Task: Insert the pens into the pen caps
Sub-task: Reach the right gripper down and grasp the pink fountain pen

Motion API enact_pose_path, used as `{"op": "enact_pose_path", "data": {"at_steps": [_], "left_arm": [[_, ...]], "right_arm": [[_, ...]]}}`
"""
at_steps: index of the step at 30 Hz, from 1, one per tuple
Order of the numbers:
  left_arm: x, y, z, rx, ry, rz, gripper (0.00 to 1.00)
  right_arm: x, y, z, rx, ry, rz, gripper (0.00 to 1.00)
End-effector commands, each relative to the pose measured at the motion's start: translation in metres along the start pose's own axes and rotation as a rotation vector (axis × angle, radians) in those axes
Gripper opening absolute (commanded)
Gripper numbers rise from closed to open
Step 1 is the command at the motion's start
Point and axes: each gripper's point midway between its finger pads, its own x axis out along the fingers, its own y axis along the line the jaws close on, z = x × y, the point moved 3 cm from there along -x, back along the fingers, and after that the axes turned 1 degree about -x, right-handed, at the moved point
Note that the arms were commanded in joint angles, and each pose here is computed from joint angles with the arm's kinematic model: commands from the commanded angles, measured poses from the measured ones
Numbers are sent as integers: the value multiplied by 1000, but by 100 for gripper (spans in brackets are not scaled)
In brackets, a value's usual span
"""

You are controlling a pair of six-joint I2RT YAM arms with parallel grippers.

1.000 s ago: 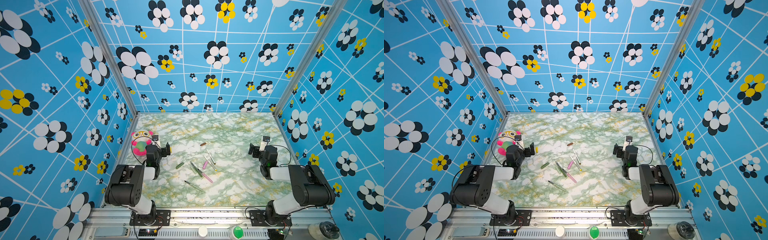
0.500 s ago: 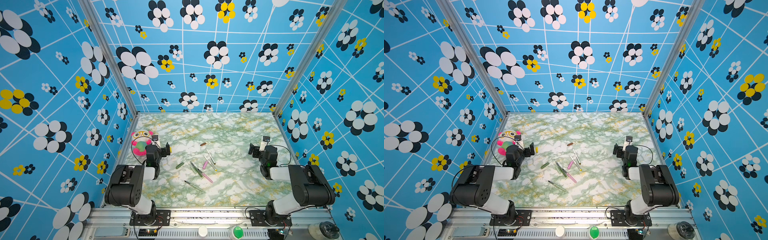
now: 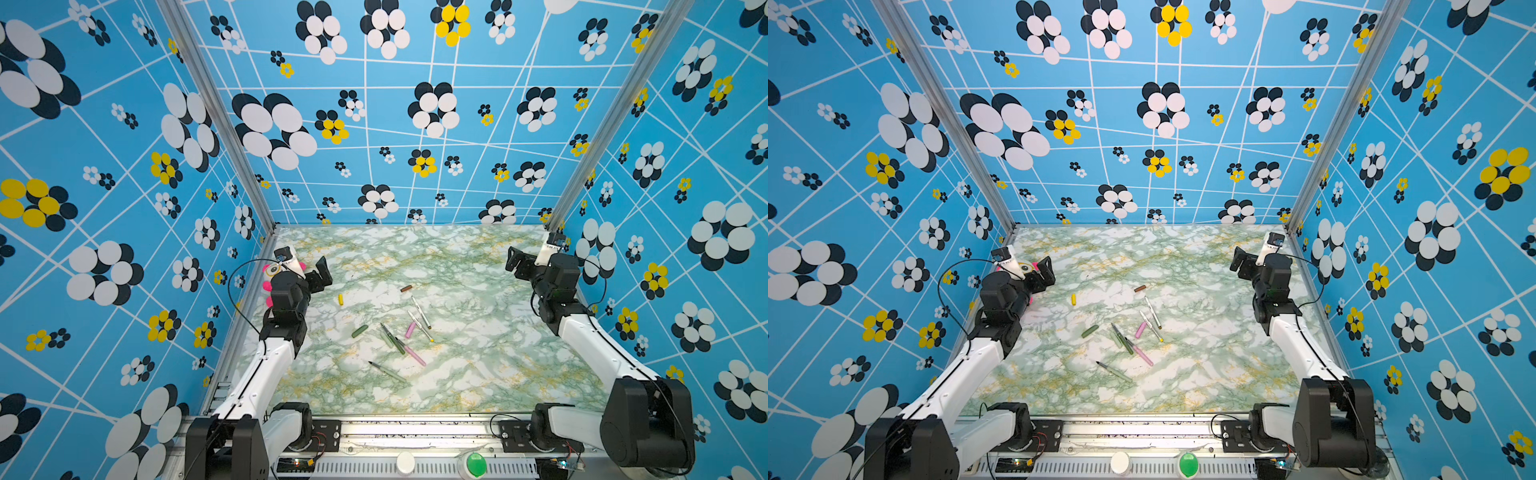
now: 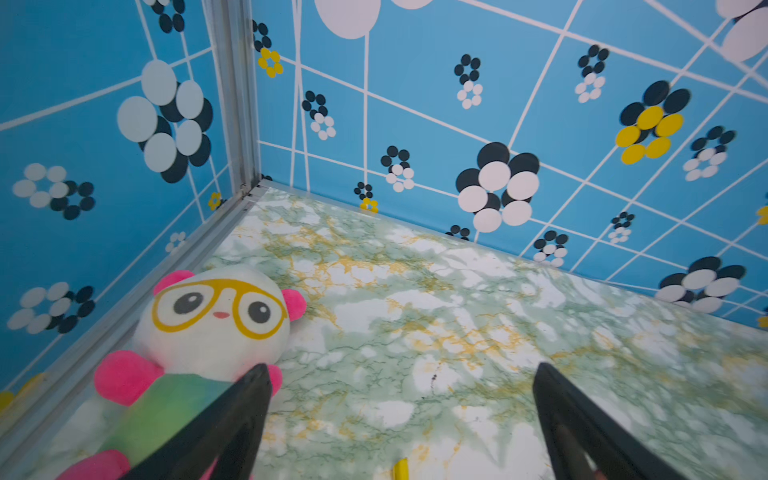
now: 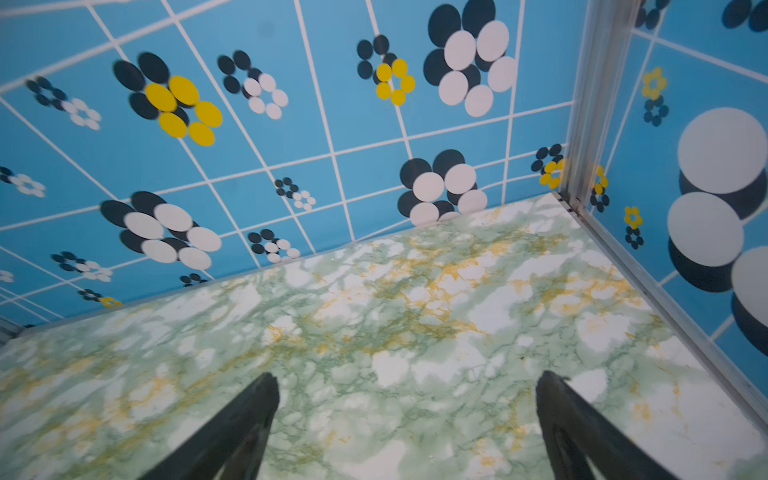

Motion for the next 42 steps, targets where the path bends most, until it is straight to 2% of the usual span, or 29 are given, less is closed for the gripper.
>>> {"op": "enact_pose_path", "data": {"at_steps": [1, 4, 7, 14, 21, 26, 30, 38, 42], "left_arm": [[-12, -21, -9, -70, 103, -148, 99], [-20, -29, -8, -60, 172, -173, 99], [-28, -38, -14, -38, 236, -191, 98], [-52, -78, -35, 32, 354, -326, 98], [-88, -116, -66, 78, 483, -478, 96], [-113, -125, -66, 84, 473, -553, 96], [-125, -125, -63, 81, 435, -587, 96], [-135, -123, -59, 92, 377, -618, 96], [-140, -121, -57, 104, 362, -620, 96]], "right_arm": [[-7, 13, -24, 101, 181, 88, 93], [-13, 25, -28, 131, 255, 136, 84], [-21, 45, -46, 89, 377, 186, 78], [-58, 116, -96, -170, 668, 344, 68], [-100, 180, -149, -388, 858, 500, 61], [-124, 209, -188, -516, 943, 590, 53], [-133, 224, -218, -643, 996, 608, 47], [-134, 246, -267, -841, 1029, 621, 41], [-129, 249, -284, -881, 1047, 613, 39]]}}
